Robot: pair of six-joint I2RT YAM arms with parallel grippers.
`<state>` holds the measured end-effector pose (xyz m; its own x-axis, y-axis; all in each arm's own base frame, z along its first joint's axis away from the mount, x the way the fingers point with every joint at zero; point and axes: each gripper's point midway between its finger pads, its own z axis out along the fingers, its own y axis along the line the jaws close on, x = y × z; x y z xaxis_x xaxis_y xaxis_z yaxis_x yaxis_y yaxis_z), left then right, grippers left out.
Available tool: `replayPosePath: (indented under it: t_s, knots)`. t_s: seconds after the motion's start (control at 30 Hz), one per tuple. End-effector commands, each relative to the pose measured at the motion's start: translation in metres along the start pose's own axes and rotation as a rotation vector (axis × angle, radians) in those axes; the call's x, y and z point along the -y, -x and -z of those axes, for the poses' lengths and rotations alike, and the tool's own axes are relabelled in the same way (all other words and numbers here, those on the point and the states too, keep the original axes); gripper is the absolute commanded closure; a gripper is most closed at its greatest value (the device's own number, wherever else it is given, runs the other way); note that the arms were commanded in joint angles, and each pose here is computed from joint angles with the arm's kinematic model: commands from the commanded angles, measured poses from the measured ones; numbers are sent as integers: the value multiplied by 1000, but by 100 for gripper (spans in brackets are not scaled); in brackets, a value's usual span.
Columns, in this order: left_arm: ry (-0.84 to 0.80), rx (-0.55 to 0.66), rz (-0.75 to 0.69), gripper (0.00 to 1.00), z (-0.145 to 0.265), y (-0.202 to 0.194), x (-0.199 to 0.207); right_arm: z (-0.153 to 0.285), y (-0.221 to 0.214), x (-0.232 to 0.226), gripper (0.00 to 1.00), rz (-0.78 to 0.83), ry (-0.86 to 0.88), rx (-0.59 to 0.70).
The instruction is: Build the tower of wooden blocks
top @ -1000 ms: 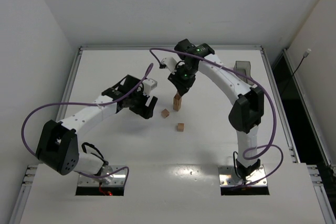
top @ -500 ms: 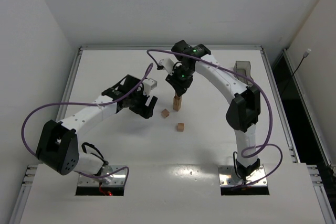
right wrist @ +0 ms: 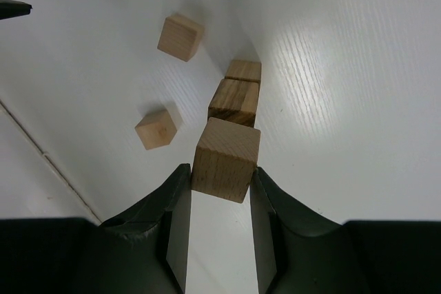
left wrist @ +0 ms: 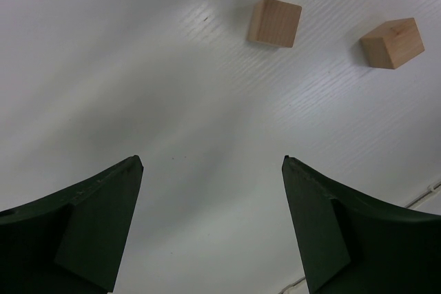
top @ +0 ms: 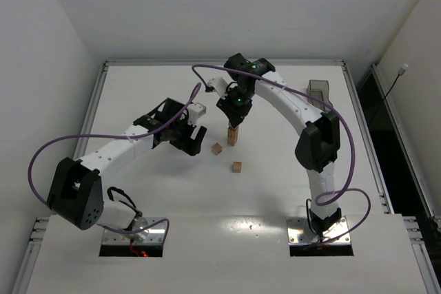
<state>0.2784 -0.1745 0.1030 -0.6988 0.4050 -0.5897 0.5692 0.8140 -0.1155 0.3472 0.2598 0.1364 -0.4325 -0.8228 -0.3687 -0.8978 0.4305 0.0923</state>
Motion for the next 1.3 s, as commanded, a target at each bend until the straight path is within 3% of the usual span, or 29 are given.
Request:
replayPosePath:
  t_s: [0.0, 0.3, 0.77, 1.27]
  knots:
    - [3, 62, -2, 21, 9, 17, 2, 2, 13, -1, 98, 5, 8, 34]
    - [3, 62, -2, 21, 9, 17, 2, 2, 13, -1, 98, 5, 8, 34]
    - [3, 62, -2, 21, 10, 15, 2, 0, 13, -2, 82, 3, 21, 30]
    - [3, 62, -2, 21, 10, 15, 2, -3, 10, 0, 78, 0, 15, 17]
